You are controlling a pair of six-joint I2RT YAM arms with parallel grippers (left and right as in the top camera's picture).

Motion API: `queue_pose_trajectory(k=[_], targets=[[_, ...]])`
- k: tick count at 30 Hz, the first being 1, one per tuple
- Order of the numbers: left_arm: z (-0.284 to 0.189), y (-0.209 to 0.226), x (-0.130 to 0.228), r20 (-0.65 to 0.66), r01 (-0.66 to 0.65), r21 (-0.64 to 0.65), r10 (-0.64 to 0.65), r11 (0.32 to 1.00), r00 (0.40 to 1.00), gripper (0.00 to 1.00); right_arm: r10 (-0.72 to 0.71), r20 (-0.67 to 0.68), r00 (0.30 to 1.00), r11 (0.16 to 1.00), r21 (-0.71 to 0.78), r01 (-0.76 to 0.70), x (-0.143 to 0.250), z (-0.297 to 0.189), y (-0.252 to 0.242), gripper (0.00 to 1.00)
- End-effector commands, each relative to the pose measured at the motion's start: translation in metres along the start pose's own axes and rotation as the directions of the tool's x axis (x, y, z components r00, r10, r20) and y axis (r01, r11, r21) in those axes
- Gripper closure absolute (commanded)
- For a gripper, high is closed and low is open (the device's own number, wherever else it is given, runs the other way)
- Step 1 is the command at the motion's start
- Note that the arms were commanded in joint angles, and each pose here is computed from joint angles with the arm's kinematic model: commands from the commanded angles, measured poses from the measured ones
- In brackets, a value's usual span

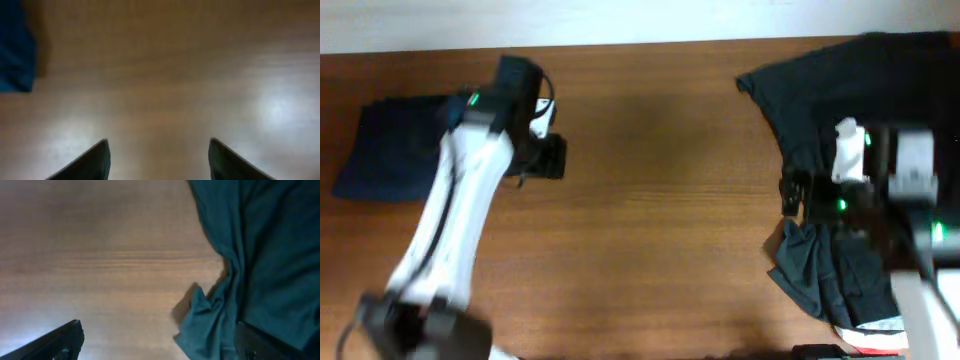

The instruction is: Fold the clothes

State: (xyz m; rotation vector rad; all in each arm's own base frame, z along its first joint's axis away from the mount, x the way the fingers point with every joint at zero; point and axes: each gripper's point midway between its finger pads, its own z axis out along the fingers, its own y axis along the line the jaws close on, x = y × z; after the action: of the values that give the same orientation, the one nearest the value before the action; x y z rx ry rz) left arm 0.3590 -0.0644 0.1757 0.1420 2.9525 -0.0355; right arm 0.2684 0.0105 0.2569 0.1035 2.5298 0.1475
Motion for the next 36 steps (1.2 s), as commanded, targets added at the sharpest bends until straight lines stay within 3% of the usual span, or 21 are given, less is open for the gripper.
queue_pose_trajectory(k=[1,4,5,6,10,12,27,31,36], targets=[[-0.043,0.007,0.035,0.253,0.014,0.004,-0.014,1.0,0.967,0.33,-0.014,0.07,0.997,1.0,0.022,0.012,0.026,0.0,-0.007,0.01],[-0.061,0.015,0.057,0.407,0.026,-0.013,-0.018,1.0,0.913,0.27,-0.02,0.137,0.99,1.0,0.018,0.017,0.044,-0.006,-0.008,0.01],[-0.067,0.019,0.065,0.467,0.037,-0.025,-0.021,0.999,0.884,0.2,-0.022,0.162,0.986,1.0,0.022,0.018,0.049,-0.01,-0.009,0.01],[-0.073,0.022,0.071,0.522,0.045,-0.028,-0.024,0.999,0.853,0.01,-0.023,0.185,0.982,0.999,0.038,0.016,0.052,-0.014,-0.012,0.01],[-0.09,0.041,0.083,0.683,0.119,-0.081,-0.032,0.99,0.729,0.01,-0.026,0.223,0.975,0.992,0.125,-0.002,0.054,-0.021,-0.028,0.01],[-0.096,0.043,0.083,0.715,0.131,-0.082,-0.033,0.988,0.699,0.01,-0.025,0.214,0.977,0.992,0.126,-0.002,0.055,-0.019,-0.028,0.01],[-0.09,0.043,0.089,0.691,0.128,-0.089,-0.032,0.988,0.722,0.01,-0.024,0.175,0.984,0.992,0.129,0.001,0.056,-0.01,-0.029,0.01],[-0.09,0.043,0.089,0.691,0.128,-0.089,-0.032,0.988,0.722,0.01,-0.032,0.289,0.957,0.993,0.114,-0.001,0.054,-0.031,-0.026,0.01],[-0.09,0.043,0.089,0.691,0.128,-0.089,-0.032,0.988,0.722,0.01,-0.054,0.551,0.833,0.997,0.069,0.019,0.06,-0.041,-0.02,0.01]])
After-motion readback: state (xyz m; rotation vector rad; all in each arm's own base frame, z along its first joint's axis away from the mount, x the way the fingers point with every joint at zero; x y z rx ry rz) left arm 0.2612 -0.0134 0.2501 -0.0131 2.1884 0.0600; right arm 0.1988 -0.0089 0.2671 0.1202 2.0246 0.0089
